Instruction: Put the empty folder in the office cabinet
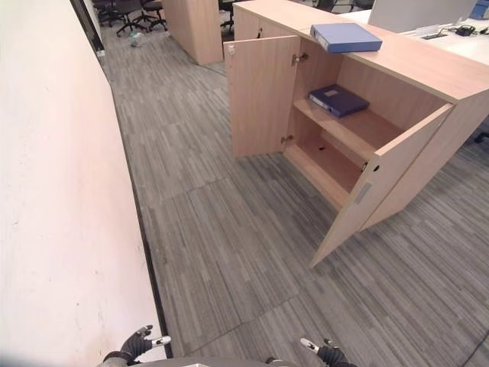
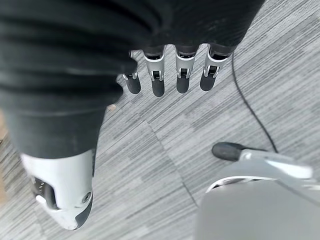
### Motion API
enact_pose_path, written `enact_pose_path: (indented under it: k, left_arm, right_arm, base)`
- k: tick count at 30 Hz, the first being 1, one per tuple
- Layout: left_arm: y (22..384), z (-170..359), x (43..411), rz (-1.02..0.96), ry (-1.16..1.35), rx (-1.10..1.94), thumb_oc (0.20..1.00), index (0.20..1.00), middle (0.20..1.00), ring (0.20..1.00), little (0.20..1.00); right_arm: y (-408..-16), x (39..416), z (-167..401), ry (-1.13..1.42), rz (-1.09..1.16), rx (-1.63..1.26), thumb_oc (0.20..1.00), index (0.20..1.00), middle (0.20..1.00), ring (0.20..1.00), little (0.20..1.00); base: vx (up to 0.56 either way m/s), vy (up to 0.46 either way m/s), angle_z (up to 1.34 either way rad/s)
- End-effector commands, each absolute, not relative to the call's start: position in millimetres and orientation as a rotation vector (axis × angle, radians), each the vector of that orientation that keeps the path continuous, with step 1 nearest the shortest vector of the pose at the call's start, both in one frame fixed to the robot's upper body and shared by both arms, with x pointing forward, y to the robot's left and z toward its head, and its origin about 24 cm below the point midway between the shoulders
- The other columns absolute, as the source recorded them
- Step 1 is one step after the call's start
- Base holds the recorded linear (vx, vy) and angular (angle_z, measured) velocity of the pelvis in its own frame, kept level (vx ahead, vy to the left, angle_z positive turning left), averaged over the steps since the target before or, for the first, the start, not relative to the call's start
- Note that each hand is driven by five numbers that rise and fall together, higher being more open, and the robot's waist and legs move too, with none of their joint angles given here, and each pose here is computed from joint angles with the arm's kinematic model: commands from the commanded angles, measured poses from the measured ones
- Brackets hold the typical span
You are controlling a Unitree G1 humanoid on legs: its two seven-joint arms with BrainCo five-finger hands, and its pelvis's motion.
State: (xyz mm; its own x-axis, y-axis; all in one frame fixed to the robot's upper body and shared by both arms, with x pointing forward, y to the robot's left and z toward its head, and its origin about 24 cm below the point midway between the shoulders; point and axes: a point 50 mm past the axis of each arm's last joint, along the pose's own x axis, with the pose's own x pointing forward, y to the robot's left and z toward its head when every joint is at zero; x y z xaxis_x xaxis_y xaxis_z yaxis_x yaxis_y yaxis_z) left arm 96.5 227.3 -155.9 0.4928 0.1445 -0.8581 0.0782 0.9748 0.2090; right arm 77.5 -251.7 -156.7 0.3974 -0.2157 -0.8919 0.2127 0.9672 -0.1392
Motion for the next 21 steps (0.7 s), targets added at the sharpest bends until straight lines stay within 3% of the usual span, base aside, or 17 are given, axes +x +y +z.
enact_pose_path:
  k: [1, 21]
  left_arm:
    - [236.1, -149.3, 111.2, 0.053, 0.998, 0.246, 1.0, 1.0, 1.0, 1.0, 1.0]
    - [231.6, -152.5, 106.9, 0.058, 1.019, 0.22, 1.0, 1.0, 1.0, 1.0, 1.0]
  right_arm:
    - [-250.2, 99.6, -151.5, 1.044, -0.273, 0.033, 1.0, 1.0, 1.0, 1.0, 1.0]
    - [-251.6, 85.6, -155.5, 1.101, -0.282, 0.018, 1.0, 1.0, 1.0, 1.0, 1.0]
  base:
    - [0.0, 0.0, 0.0]
    - [0.0, 0.0, 0.0]
